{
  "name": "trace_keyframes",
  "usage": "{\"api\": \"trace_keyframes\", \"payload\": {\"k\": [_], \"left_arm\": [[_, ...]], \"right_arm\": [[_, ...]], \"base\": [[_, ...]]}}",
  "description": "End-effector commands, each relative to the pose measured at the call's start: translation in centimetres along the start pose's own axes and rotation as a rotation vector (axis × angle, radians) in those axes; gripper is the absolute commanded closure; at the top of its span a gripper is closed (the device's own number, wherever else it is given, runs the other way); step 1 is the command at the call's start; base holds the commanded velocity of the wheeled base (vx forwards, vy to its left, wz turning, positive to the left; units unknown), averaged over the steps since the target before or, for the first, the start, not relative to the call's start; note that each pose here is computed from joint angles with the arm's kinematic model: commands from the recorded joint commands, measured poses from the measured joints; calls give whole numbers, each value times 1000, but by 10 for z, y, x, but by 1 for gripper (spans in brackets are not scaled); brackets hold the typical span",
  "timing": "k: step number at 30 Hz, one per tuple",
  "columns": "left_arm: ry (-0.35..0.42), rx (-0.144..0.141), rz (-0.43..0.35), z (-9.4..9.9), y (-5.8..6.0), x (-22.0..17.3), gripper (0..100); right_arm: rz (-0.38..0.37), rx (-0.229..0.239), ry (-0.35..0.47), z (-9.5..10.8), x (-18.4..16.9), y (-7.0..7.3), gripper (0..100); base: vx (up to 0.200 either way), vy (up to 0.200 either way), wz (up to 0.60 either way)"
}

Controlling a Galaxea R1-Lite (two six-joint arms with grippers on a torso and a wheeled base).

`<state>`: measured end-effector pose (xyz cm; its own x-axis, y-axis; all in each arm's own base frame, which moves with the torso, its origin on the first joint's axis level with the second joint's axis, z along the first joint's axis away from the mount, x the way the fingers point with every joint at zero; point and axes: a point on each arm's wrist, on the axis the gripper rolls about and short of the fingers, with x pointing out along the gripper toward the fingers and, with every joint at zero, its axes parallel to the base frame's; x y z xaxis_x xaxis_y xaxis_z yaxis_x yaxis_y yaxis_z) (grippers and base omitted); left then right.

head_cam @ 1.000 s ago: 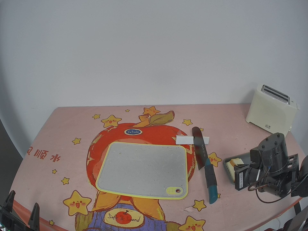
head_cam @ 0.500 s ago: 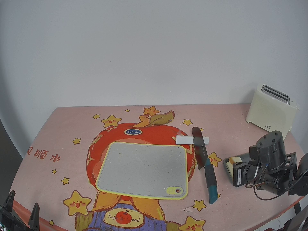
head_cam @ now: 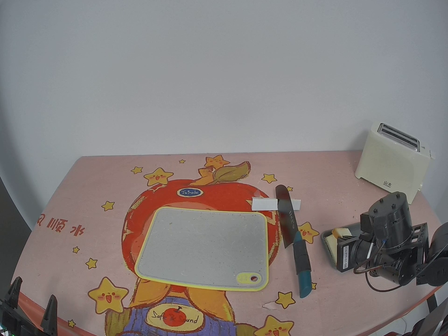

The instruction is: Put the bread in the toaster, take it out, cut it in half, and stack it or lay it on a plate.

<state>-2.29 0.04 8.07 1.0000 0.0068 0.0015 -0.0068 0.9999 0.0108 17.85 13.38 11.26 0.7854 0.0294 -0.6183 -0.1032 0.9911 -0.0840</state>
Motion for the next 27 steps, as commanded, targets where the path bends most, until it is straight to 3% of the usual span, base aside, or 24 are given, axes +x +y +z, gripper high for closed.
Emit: {"api": "trace_keyframes", "payload": {"k": [1,27], "left_arm": [[6,0,1,-5,0,0,0],[6,0,1,-5,0,0,0]], "right_arm": [[6,-8,3,-1,0,2,100],[8,-48,27,-9,3,12,100]], "base": [[0,0,0],[0,0,0]]}}
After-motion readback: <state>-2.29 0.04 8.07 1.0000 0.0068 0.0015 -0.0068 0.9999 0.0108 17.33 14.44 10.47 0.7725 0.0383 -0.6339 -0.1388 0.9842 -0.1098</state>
